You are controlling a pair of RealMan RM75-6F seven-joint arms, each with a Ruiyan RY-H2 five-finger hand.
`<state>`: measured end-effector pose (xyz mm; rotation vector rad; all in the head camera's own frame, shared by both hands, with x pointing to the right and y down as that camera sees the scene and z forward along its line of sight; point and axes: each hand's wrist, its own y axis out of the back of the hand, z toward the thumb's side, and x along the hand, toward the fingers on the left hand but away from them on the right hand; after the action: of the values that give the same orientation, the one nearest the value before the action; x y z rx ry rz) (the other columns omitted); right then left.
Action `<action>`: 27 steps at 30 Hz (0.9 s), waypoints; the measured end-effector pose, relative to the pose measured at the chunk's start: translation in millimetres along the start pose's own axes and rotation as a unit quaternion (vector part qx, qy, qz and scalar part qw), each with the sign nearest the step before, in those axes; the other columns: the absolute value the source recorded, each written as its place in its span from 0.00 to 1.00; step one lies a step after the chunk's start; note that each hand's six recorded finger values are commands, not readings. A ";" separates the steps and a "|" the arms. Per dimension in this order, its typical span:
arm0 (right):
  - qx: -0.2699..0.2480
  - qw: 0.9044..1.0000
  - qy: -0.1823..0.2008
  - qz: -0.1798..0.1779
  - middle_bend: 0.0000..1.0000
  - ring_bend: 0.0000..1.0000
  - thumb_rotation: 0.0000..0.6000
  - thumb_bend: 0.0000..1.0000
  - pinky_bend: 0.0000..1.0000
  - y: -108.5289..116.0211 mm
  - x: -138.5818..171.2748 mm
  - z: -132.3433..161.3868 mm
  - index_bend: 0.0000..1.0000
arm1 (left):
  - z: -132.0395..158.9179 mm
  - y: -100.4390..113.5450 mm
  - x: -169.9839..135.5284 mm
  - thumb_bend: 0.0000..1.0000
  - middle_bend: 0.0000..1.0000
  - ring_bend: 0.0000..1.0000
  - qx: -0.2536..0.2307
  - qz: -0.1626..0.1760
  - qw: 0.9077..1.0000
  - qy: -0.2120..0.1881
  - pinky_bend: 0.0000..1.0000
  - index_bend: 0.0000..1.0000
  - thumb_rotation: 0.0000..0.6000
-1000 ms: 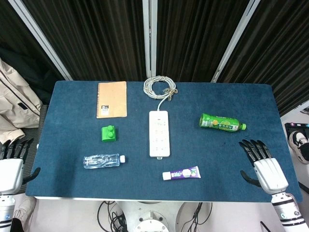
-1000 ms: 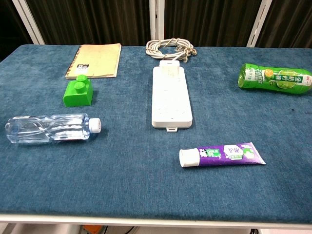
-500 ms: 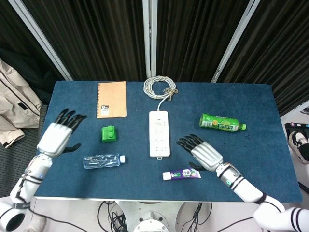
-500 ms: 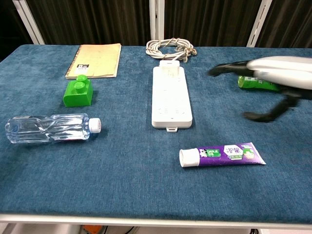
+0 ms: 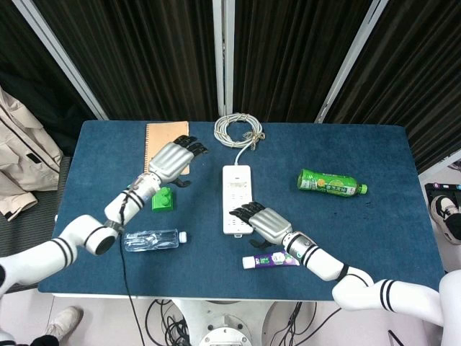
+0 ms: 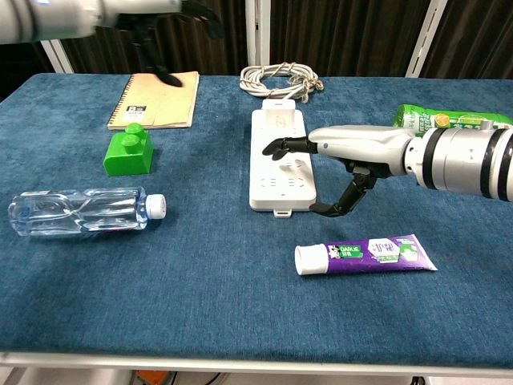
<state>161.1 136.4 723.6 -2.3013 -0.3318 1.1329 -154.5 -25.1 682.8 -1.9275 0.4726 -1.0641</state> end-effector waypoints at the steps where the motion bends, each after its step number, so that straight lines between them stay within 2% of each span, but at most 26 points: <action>1: -0.001 1.000 0.000 0.000 0.09 0.00 1.00 0.33 0.00 -0.6 -0.6 -0.4 0.00 | 4.4 -1.4 8.3 0.19 0.19 0.08 -0.002 -0.003 1.000 -0.002 0.15 0.22 1.00; 8: -0.008 1.000 -0.003 -0.001 0.09 0.00 1.00 0.33 0.00 -3.6 -2.7 -2.5 0.00 | 39.4 -16.4 52.1 0.19 0.21 0.12 -0.017 -0.030 0.999 -0.024 0.17 0.24 1.00; 18: -0.013 1.000 -0.001 0.001 0.10 0.00 1.00 0.33 0.00 -6.1 -6.5 -3.0 0.00 | 66.1 -36.8 73.7 0.19 0.23 0.12 -0.010 -0.048 0.997 -0.051 0.18 0.28 1.00; 27: -0.013 1.000 -0.004 0.004 0.10 0.00 1.00 0.33 0.00 -8.4 -8.2 -4.8 0.00 | 82.9 -50.8 86.5 0.22 0.30 0.23 0.012 -0.045 0.996 -0.080 0.28 0.35 1.00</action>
<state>160.1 137.9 736.2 -2.3227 -0.3422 1.1480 -41.3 -12.1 745.7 -2.0096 0.2833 -0.9574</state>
